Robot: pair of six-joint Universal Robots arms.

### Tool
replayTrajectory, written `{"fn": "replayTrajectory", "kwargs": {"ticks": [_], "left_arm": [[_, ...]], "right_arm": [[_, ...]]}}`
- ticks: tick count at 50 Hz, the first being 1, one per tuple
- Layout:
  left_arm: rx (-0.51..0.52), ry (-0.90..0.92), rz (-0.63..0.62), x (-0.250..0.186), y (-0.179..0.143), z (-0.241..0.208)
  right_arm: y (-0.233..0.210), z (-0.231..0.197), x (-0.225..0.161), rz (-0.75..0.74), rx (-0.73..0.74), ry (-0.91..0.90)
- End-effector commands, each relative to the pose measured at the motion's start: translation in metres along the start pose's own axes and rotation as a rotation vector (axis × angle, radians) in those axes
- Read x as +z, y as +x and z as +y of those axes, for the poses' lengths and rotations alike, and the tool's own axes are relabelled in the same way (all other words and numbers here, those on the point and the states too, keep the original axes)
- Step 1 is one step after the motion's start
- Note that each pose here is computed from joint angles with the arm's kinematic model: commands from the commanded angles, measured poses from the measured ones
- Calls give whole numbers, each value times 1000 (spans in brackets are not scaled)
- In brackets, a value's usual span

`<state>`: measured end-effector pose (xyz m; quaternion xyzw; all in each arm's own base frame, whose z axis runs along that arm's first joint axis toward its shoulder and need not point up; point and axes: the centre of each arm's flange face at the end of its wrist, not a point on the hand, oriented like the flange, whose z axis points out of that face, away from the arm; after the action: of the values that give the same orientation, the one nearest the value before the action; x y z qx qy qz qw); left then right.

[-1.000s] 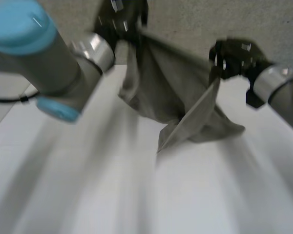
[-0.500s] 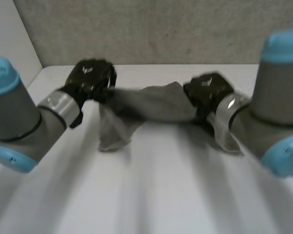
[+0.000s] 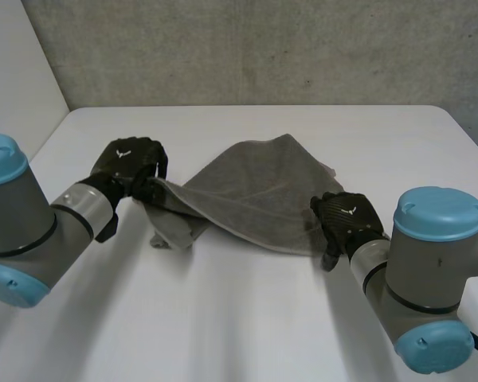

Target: Fold the towel.

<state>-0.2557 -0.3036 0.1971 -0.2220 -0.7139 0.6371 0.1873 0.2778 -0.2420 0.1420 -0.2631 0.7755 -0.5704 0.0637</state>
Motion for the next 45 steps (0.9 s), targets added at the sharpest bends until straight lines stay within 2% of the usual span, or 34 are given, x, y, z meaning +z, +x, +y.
{"fn": "replayTrajectory", "kwargs": {"ticks": [1, 15, 26, 31, 45], "left_arm": [[14, 65, -15, 22, -9, -18], [-2, 29, -43, 47, -28, -9], [-9, 10, -49, 47, -30, -2], [-11, 11, -70, 48, -39, -3], [-16, -1, -71, 46, -39, 1]], "right_arm": [[1, 1, 0, -4, 9, -2], [43, 13, 22, 58, -71, 10], [50, 28, 42, 80, -89, -8], [60, 32, 40, 103, -90, -31], [60, 25, 9, 76, -77, -52]]}}
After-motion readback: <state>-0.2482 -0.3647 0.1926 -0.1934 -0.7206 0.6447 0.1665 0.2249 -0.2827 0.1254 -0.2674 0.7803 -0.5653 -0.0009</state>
